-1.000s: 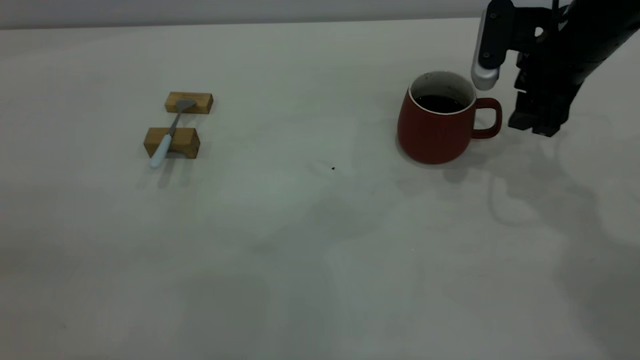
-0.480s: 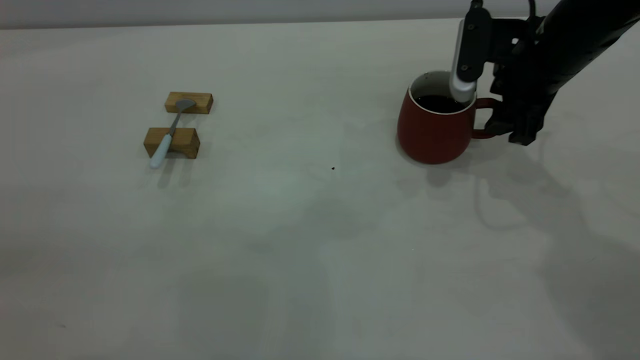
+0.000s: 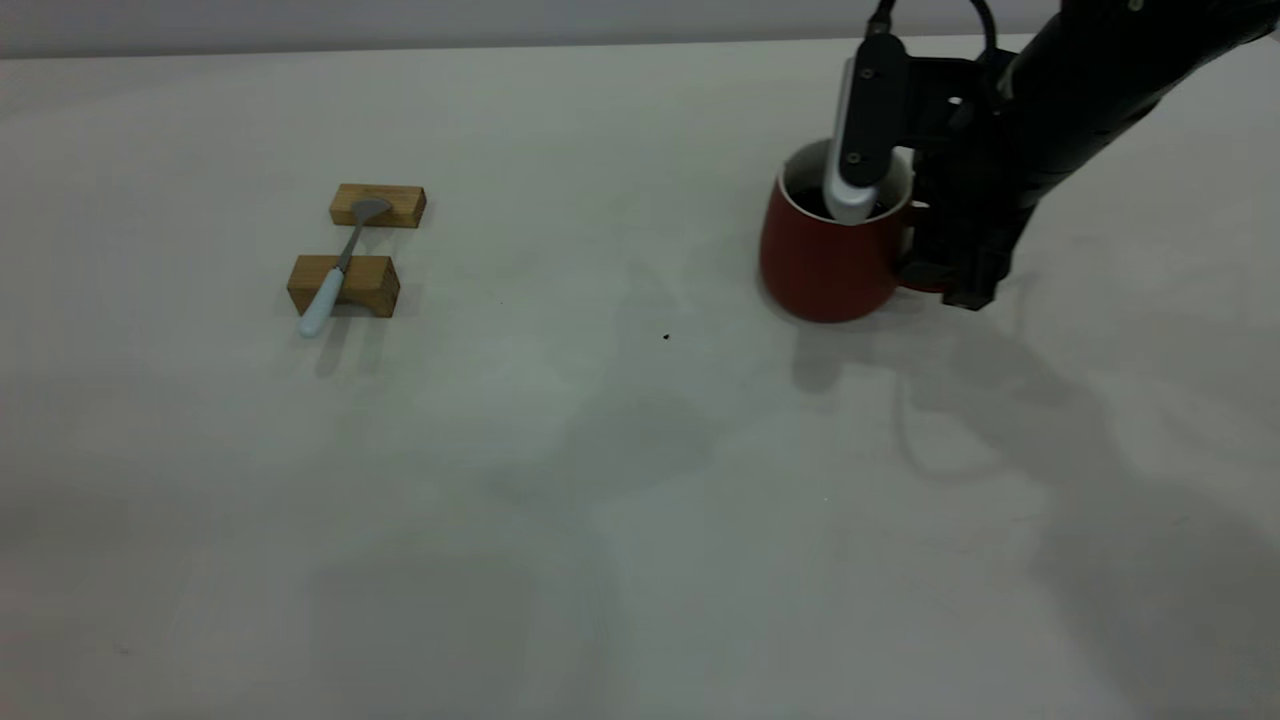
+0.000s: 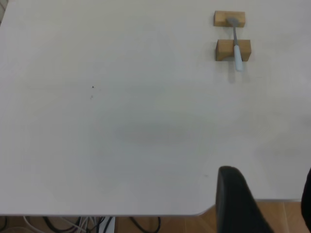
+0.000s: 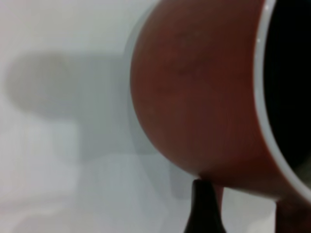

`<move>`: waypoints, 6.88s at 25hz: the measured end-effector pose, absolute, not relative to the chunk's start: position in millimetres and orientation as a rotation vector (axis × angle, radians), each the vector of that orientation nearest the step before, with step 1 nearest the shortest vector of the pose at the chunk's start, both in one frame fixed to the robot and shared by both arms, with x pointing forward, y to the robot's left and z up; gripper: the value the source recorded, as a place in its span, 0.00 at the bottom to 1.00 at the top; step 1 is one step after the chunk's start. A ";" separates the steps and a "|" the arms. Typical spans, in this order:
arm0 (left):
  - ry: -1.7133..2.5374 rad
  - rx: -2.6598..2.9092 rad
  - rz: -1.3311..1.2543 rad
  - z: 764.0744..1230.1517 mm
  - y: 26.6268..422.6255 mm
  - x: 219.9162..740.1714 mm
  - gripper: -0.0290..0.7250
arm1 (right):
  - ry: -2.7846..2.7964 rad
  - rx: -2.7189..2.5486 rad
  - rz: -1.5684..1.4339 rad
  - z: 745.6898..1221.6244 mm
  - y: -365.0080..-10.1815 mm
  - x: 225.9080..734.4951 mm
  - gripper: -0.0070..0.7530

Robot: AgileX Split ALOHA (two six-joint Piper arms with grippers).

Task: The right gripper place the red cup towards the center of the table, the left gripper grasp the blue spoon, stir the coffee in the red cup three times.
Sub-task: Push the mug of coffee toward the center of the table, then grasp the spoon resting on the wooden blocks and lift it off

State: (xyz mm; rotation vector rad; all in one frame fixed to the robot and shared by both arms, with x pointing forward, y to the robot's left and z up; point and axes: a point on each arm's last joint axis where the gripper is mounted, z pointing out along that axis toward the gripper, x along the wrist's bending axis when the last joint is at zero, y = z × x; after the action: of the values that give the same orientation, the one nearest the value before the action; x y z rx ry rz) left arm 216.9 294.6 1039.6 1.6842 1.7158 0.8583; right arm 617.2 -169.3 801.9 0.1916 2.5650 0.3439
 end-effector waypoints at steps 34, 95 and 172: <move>1.714 1.686 0.859 1039.6 294.6 216.9 0.58 | 2.612 0.344 0.404 816.0 -137.3 601.7 0.78; 1.714 1.687 0.859 1039.6 294.6 216.9 0.58 | 1.574 1.674 0.847 1038.5 -307.6 237.1 0.78; 2.185 2.114 -0.079 812.4 238.1 621.5 0.76 | 1.573 1.675 0.848 1038.5 -307.6 237.1 0.78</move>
State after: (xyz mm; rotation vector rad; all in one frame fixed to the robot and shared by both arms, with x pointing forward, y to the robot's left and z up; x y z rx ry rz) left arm 621.5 238.1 812.4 2.1140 2.1847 -0.0786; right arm 237.1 -307.6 1038.5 1.6746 1.5733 0.8477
